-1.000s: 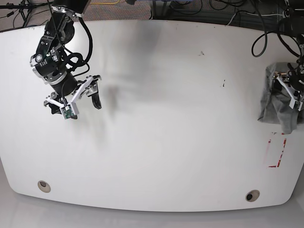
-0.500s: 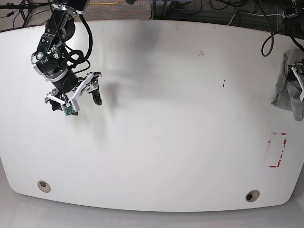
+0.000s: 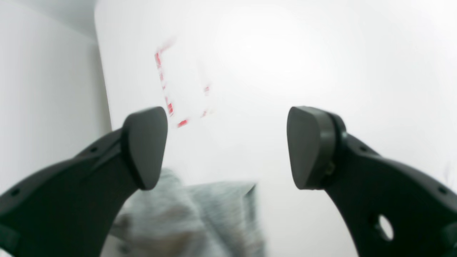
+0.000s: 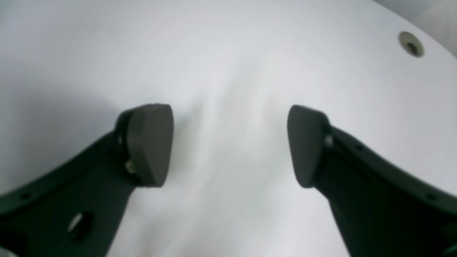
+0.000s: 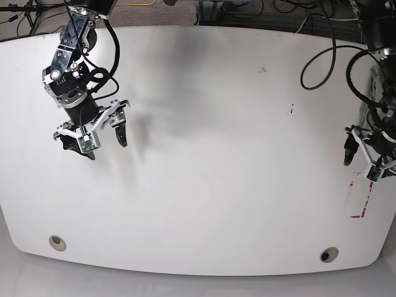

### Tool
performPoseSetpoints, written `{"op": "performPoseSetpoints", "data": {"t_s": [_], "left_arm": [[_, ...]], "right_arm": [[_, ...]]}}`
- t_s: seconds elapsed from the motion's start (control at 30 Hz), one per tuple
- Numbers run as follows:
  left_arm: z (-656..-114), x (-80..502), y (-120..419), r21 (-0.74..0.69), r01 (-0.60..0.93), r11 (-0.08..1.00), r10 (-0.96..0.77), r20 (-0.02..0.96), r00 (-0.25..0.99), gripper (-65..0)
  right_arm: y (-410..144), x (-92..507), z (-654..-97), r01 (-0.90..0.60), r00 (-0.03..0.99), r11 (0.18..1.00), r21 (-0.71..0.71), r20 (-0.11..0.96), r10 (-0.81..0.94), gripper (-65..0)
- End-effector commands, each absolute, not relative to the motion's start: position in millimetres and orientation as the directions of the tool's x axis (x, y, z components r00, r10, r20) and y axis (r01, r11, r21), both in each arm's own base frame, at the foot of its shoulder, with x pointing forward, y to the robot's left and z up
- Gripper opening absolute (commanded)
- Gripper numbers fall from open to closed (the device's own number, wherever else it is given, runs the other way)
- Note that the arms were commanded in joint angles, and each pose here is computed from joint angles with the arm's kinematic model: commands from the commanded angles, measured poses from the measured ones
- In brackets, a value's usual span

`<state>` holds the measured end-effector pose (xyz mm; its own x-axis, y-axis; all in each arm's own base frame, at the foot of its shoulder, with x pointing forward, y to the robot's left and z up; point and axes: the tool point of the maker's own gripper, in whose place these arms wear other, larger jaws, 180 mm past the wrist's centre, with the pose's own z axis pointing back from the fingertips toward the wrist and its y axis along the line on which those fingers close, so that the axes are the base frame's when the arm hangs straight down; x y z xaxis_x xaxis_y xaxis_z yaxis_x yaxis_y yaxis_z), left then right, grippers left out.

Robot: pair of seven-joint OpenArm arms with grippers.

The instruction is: Fold the T-shirt properly

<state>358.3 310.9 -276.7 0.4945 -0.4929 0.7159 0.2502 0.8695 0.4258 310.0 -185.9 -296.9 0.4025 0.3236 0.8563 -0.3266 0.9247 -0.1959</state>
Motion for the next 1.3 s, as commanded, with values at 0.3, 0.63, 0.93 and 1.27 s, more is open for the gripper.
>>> {"op": "performPoseSetpoints", "data": {"t_s": [0.3, 0.63, 0.93, 1.27], "left_arm": [[-308, 352, 196, 0.278, 0.211, 0.937, -0.322, 0.922, 0.216, -17.4], [-335, 251, 144, 0.223, 0.244, 0.944, -0.291, 0.912, 0.290, -17.4], [-366, 109, 135, 0.124, 0.318, 0.940, -0.289, 0.783, 0.551, -17.4], [-378, -10, 120, -0.022, 0.346, 0.938, -0.252, 0.640, 0.726, -19.3]], "right_arm": [[-180, 288, -327, -0.325, 0.281, 0.924, -0.200, 0.913, 0.296, -18.4], [-193, 208, -353, -0.273, 0.397, 0.960, -0.057, 0.903, 0.166, -18.4], [-181, 122, -373, -0.221, 0.566, 0.970, 0.105, 0.823, 0.040, -18.4], [-177, 27, -367, -0.108, 0.710, 0.964, 0.244, 0.697, -0.097, -18.4]]}}
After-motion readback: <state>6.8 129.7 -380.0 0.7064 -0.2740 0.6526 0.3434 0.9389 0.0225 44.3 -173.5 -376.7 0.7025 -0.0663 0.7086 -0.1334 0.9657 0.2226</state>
